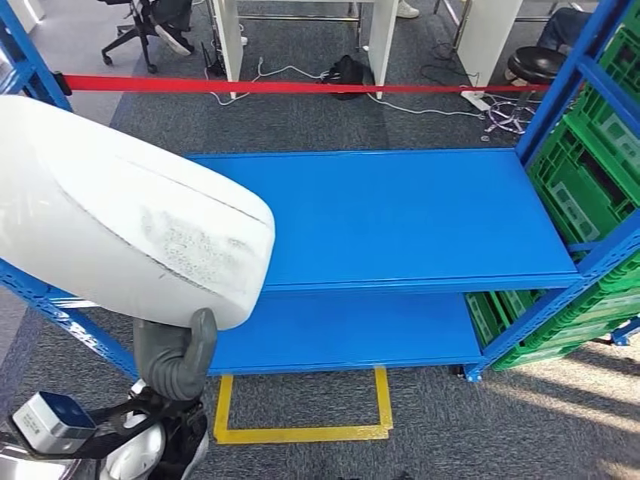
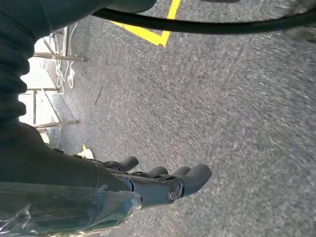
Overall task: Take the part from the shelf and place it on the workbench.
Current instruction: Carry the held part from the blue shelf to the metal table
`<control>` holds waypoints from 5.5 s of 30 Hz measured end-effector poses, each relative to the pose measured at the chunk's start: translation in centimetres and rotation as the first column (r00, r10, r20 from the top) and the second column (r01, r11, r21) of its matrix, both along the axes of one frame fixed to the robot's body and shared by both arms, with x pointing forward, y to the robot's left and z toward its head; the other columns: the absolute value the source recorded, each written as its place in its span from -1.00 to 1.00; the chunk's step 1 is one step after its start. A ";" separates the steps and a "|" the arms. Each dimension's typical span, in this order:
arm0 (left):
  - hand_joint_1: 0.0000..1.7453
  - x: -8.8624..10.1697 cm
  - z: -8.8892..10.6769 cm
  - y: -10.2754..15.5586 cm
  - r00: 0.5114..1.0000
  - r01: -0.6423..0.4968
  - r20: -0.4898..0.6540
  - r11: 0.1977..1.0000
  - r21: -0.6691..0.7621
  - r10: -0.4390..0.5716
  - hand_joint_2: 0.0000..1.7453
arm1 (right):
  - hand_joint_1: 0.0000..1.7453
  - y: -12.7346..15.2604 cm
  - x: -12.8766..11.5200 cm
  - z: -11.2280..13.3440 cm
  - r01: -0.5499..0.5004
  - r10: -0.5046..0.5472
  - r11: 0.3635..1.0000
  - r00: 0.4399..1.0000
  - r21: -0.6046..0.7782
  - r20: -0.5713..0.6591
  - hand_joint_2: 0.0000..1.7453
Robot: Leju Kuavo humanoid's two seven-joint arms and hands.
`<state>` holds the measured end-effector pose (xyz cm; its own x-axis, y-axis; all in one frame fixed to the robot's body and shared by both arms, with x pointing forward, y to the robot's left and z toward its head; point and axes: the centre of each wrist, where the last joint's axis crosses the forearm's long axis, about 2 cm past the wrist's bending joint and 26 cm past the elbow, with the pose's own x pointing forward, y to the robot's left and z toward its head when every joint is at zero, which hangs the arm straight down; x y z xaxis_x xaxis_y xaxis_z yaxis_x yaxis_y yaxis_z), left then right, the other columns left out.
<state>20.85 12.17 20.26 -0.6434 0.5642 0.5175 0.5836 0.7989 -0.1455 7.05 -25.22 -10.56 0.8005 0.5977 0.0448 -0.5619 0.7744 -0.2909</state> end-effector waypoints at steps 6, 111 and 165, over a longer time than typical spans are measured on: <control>0.94 0.0 0.0 0.0 1.000 -0.008 -0.004 1.000 -0.001 0.008 1.00 | -1.00 0.0 0.3 0.0 -0.004 0.004 1.000 1.000 0.000 0.005 1.00; 0.94 -0.4 -0.1 -0.2 1.000 0.012 -0.004 1.000 0.002 -0.012 1.00 | -1.00 0.3 0.9 0.2 -0.035 0.035 0.999 0.999 0.010 0.017 1.00; 0.94 -0.6 0.3 0.2 1.000 0.004 0.009 1.000 -0.018 -0.004 1.00 | -1.00 0.3 0.8 0.1 -0.097 0.087 0.989 0.992 0.115 0.092 1.00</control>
